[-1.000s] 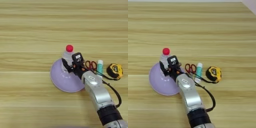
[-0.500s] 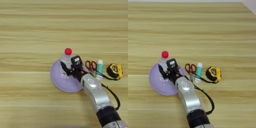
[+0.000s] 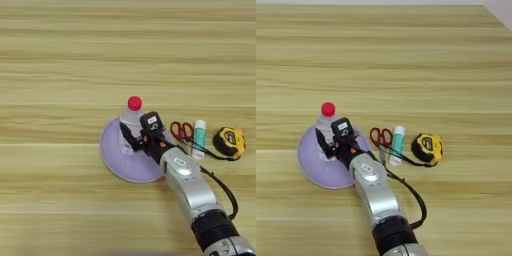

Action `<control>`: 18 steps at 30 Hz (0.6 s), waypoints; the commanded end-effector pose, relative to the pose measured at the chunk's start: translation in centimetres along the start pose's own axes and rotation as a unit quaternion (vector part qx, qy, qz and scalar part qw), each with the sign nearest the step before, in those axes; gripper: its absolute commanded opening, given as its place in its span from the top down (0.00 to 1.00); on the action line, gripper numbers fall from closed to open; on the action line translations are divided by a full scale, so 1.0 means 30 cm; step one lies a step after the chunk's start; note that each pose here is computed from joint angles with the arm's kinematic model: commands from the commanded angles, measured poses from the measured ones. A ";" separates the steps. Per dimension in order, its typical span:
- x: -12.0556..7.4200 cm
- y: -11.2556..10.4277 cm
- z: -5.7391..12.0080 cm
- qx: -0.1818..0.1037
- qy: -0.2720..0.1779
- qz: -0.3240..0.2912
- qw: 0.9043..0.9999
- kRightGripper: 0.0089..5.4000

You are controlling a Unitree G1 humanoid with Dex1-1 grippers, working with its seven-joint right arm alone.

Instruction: Move the objects on the table

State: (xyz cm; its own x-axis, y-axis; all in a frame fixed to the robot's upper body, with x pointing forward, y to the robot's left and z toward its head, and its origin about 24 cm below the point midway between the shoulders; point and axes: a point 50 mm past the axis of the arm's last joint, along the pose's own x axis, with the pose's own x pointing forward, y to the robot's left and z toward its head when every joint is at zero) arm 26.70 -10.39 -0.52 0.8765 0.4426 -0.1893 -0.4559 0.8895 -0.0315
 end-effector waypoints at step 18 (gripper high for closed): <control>0.013 0.004 0.067 -0.019 -0.037 0.002 0.999 0.19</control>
State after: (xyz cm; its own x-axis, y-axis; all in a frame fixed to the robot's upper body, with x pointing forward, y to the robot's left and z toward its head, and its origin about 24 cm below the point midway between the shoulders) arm 26.14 -10.26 -0.84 0.8712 0.4465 -0.2043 -0.4619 0.8863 -0.0325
